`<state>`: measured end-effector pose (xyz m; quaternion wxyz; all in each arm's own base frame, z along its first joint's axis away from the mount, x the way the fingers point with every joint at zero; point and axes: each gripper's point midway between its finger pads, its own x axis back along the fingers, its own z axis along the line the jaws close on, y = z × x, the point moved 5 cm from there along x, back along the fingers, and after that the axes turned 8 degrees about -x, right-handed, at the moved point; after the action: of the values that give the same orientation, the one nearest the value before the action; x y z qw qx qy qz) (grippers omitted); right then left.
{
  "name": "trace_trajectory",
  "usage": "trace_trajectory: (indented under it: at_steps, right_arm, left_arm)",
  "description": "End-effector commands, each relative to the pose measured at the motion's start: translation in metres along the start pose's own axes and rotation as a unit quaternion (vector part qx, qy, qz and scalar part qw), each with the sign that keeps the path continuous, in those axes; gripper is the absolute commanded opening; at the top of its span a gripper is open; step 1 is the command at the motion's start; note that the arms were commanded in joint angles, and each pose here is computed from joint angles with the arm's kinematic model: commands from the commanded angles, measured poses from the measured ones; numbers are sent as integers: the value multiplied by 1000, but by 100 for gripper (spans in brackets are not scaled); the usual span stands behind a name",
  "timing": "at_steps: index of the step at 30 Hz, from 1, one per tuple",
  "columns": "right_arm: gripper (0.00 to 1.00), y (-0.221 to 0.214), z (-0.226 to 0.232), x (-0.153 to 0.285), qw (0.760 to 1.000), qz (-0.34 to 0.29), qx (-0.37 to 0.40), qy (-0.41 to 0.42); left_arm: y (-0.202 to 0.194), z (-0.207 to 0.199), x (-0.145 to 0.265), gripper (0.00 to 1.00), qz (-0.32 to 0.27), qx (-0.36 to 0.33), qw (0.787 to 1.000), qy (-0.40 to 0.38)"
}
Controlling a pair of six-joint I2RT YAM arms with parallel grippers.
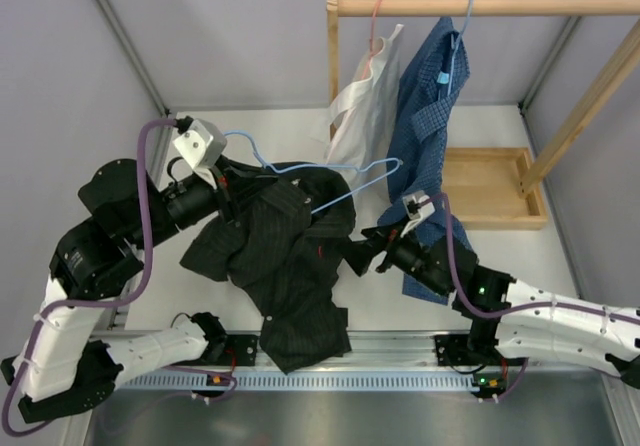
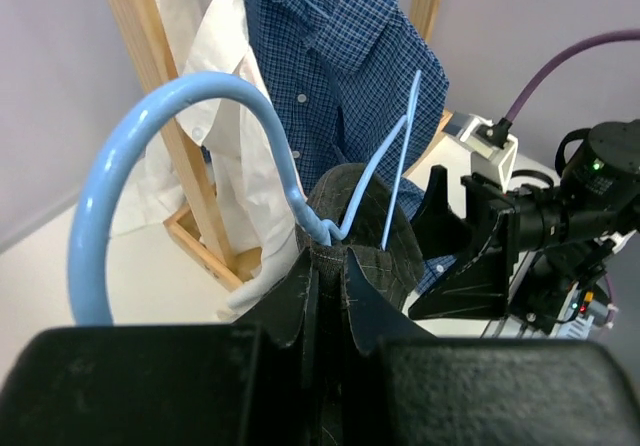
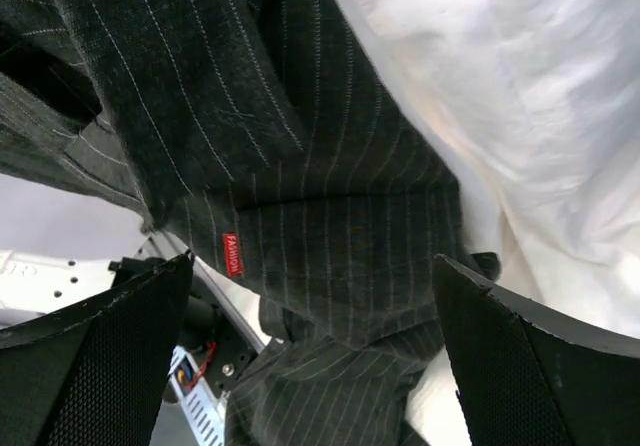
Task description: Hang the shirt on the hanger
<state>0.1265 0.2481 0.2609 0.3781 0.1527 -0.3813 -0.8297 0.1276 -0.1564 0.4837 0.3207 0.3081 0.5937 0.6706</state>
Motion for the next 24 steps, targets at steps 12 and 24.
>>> trace_trajectory:
  at_steps: [12, 24]
  right_arm:
    - [75, 56, 62, 11, 982, -104, -50, 148]
    - [66, 48, 54, -6, 986, -101, -87, 100]
  left_arm:
    - [8, 3, 11, 0, -31, 56, 997, 36]
    - [4, 4, 15, 0, -31, 85, 995, 50]
